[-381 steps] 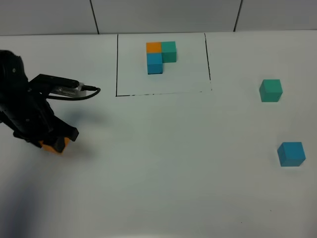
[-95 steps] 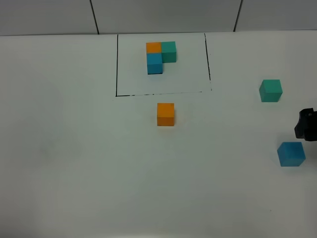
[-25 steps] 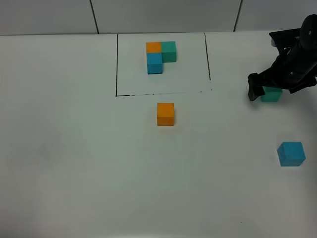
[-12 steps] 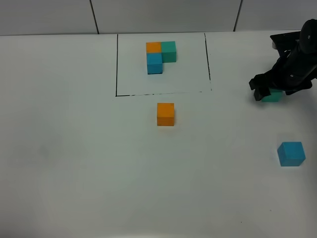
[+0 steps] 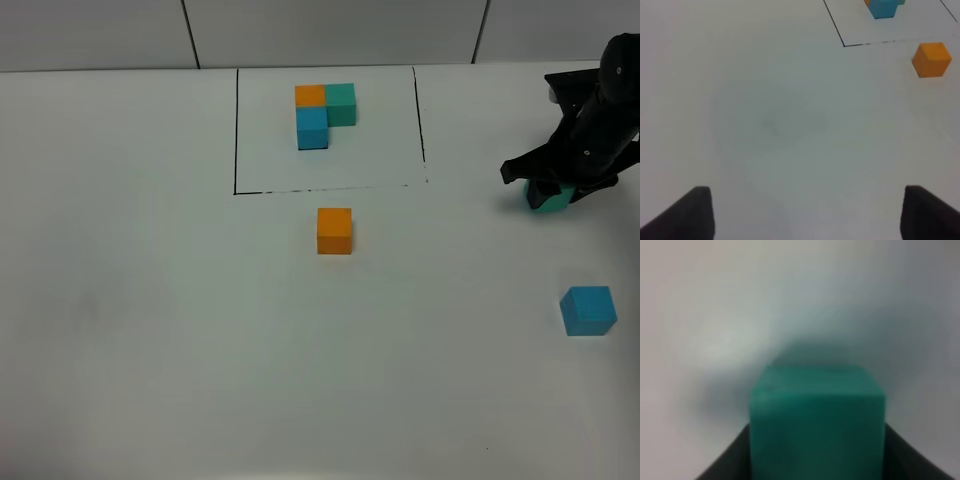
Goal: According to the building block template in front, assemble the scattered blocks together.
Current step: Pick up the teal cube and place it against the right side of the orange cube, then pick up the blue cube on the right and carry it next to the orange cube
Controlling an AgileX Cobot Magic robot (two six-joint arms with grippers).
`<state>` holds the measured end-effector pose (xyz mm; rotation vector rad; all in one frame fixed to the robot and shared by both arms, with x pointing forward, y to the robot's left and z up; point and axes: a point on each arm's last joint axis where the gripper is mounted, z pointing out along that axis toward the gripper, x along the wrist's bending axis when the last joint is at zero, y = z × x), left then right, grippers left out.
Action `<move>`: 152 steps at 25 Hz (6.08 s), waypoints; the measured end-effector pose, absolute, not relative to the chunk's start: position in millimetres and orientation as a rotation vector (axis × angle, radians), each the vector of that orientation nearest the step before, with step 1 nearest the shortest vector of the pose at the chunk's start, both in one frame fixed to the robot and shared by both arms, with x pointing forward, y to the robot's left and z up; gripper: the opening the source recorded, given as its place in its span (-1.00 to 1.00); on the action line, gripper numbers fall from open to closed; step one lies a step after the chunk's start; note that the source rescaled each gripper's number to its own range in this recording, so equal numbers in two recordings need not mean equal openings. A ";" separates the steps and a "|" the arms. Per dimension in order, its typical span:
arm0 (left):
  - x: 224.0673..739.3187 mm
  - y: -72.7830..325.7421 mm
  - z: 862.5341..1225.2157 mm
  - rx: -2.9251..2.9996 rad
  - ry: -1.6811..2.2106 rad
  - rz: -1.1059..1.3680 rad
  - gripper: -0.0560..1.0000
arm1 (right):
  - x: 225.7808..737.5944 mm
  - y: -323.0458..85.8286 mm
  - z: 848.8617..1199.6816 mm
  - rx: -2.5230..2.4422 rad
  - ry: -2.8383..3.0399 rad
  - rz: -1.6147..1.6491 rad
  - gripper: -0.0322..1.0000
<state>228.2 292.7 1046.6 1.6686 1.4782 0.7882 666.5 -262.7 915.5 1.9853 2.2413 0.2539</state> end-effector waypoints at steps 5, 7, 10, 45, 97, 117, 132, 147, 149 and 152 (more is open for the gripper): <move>228.2 292.7 1046.6 1.669 1.478 0.788 0.41 | 653.5 -224.7 939.3 1.901 2.235 0.159 -0.91; 228.2 292.7 1046.6 1.669 1.478 0.788 0.41 | 646.8 -207.7 943.8 1.840 2.270 0.134 -0.91; 228.2 292.7 1046.6 1.669 1.478 0.788 0.41 | 638.1 -185.4 945.6 1.674 2.404 0.094 -0.91; 228.2 292.7 1046.6 1.669 1.478 0.788 0.41 | 636.8 -87.8 903.1 0.124 3.027 0.235 -0.91; 228.2 292.7 1046.6 1.669 1.478 0.788 0.41 | 632.8 -76.0 913.4 0.197 2.990 0.269 0.96; 228.2 292.7 1046.6 1.669 1.478 0.788 0.41 | 520.9 -258.9 951.2 1.873 2.234 0.383 0.93; 228.2 292.7 1046.6 1.669 1.478 0.788 0.41 | 507.3 -282.3 906.6 2.028 2.253 0.253 0.69; 228.2 292.7 1046.6 1.669 1.478 0.788 0.41 | 508.8 -264.9 905.9 2.045 2.232 0.313 -0.91; 228.2 292.7 1046.6 1.669 1.478 0.788 0.41 | 506.1 -246.2 914.9 2.039 2.224 0.360 -0.91; 228.2 292.7 1046.6 1.669 1.478 0.788 0.41 | 499.3 -205.3 926.5 2.057 2.245 0.399 -0.91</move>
